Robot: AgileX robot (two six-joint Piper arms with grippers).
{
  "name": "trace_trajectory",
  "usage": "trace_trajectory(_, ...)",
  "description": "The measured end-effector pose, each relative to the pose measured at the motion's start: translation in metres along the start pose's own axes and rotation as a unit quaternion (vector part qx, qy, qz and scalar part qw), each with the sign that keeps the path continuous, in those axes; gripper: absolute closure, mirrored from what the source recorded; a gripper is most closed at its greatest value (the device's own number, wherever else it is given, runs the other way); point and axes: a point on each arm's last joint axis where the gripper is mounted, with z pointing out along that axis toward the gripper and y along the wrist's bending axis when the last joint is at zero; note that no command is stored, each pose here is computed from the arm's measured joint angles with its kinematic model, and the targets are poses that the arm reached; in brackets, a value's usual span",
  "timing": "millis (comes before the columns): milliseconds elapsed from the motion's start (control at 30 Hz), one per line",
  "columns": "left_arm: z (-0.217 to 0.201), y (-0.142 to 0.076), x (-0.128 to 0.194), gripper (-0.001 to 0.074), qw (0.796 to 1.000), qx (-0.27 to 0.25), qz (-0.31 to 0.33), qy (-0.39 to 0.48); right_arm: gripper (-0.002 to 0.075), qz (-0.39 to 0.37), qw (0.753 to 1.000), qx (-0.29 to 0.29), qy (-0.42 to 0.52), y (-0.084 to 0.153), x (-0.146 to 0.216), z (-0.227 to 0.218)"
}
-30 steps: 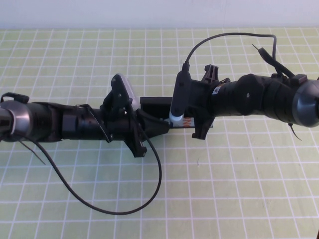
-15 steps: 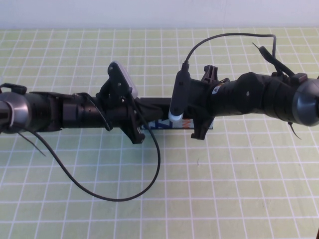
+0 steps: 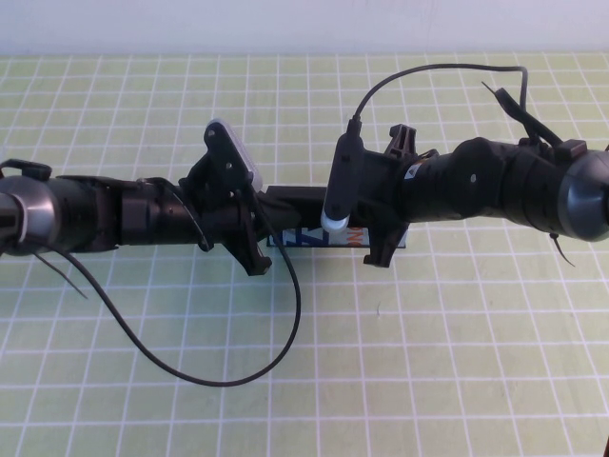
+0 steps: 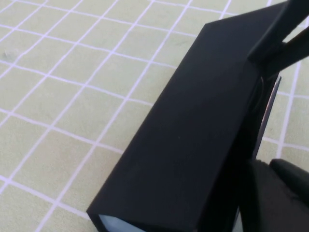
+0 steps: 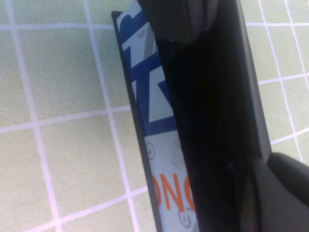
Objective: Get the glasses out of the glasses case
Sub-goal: Pick up the glasses from the glasses case
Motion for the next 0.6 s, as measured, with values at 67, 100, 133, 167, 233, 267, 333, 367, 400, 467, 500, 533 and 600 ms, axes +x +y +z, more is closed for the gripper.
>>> trace_trajectory(67,0.001,0.0,0.001,0.0738,1.0,0.0,-0.001,0.002,0.0727,0.001,1.0,0.0,0.0,0.0,0.0,0.0)
trace_trajectory(100,0.001,0.0,0.003,0.0738,1.0,0.001,-0.002,0.003,0.0727,0.001,1.0,0.0,0.0,0.0,0.0,0.0)
trace_trajectory(133,0.003,0.0,0.005,0.0738,1.0,0.002,-0.004,0.005,0.0727,0.001,1.0,0.0,0.0,0.0,0.0,0.0)
trace_trajectory(167,0.004,0.0,0.008,0.0738,1.0,0.003,-0.008,0.006,0.0727,0.001,1.0,0.0,0.0,0.0,0.0,0.0)
trace_trajectory(233,0.007,0.0,0.013,0.0738,1.0,0.006,-0.012,0.011,0.0727,0.002,1.0,0.0,0.0,0.0,0.0,0.0)
trace_trajectory(267,0.008,-0.001,0.014,0.0738,1.0,0.007,-0.014,0.012,0.0727,0.002,1.0,-0.001,0.0,0.0,0.0,0.0)
trace_trajectory(333,0.009,-0.001,0.016,0.0738,1.0,0.008,-0.015,0.013,0.0727,0.004,1.0,-0.001,-0.001,0.0,0.0,0.0)
trace_trajectory(367,0.009,-0.001,0.016,0.0737,1.0,0.008,-0.015,0.013,0.0727,0.006,1.0,-0.001,-0.001,0.0,0.0,0.0)
trace_trajectory(400,0.009,-0.001,0.016,0.0738,1.0,0.008,-0.015,0.013,0.0727,0.007,1.0,-0.001,-0.001,0.0,0.0,0.0)
trace_trajectory(467,0.009,-0.001,0.016,0.0738,1.0,0.008,-0.015,0.013,0.0727,0.011,1.0,-0.002,-0.002,0.0,0.0,0.0)
trace_trajectory(500,0.009,-0.001,0.016,0.0738,1.0,0.008,-0.015,0.014,0.0727,0.012,1.0,-0.002,-0.002,0.0,0.0,0.0)
trace_trajectory(533,0.009,-0.001,0.016,0.0737,1.0,0.008,-0.015,0.014,0.0727,0.012,1.0,-0.002,-0.002,0.0,0.0,0.0)
trace_trajectory(600,0.009,-0.002,0.014,0.0738,1.0,0.018,-0.016,0.004,0.0727,0.013,1.0,-0.002,-0.003,0.0,0.0,0.0)
